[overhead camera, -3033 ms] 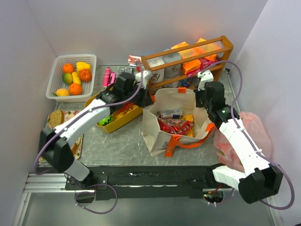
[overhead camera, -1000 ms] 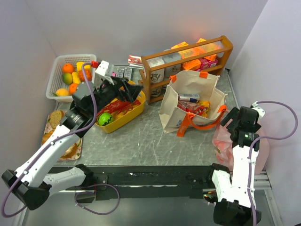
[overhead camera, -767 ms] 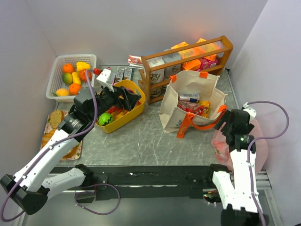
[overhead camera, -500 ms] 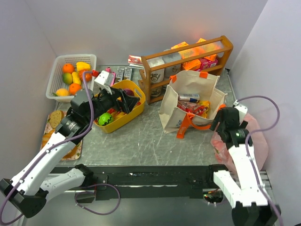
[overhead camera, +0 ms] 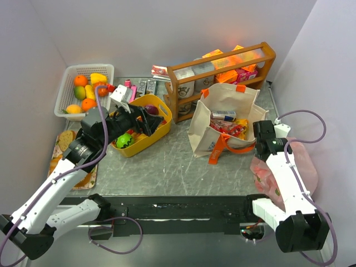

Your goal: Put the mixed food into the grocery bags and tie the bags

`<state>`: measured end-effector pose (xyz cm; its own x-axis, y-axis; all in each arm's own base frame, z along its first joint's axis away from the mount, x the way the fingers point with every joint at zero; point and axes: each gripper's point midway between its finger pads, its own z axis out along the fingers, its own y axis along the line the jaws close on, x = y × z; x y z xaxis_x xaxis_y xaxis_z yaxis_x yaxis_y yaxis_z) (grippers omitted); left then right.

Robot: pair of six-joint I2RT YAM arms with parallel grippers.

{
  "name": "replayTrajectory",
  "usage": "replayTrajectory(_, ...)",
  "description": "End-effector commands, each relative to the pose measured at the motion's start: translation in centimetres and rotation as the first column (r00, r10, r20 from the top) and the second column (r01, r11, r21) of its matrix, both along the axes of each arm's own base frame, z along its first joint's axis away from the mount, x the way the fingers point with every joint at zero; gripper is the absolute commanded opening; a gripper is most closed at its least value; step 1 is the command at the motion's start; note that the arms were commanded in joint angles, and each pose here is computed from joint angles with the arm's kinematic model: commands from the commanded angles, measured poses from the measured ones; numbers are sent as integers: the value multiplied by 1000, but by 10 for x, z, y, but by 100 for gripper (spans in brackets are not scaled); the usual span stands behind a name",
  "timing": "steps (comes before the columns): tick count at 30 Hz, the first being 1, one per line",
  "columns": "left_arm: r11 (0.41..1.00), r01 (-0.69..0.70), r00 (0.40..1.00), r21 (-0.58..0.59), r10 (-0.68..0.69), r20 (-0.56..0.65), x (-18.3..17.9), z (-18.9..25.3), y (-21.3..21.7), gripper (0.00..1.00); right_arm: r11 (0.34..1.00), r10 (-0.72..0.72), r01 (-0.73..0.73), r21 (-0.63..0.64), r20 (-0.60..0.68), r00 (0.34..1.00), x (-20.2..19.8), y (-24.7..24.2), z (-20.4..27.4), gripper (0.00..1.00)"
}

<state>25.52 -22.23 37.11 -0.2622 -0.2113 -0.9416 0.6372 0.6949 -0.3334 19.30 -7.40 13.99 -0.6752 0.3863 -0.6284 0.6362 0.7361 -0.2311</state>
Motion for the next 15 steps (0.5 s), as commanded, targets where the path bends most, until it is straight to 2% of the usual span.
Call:
replayTrajectory(1, 1000, 17, 1000, 7, -17, 24, -7, 6, 3, 96, 995, -70, 76, -63, 94, 993, -8, -13, 35, 33)
replayTrajectory(2, 1000, 14, 1000, 6, -14, 26, -8, 7, 4, 96, 994, -63, 75, -80, 144, 988, -8, -16, 55, 19)
replayTrajectory(4, 1000, 20, 999, 10, -20, 25, -11, 6, 5, 96, 995, -43, 65, -81, 252, 967, -12, -17, 88, 0)
replayTrajectory(7, 999, 44, 998, -3, -44, 33, -17, 14, 5, 96, 998, 42, -16, -59, 475, 879, -10, -9, 158, 0)
replayTrajectory(8, 999, 52, 998, -6, -51, 31, -19, 16, 4, 96, 998, 56, -23, -66, 565, 823, -16, -8, 194, 0)
replayTrajectory(12, 997, 76, 997, -19, -75, 33, -26, 27, 3, 96, 993, 96, -16, -117, 720, 687, -23, -12, 280, 0)
replayTrajectory(15, 996, 78, 996, -33, -76, 40, -28, 36, 5, 96, 983, 186, -89, -163, 816, 547, -18, -1, 340, 0)
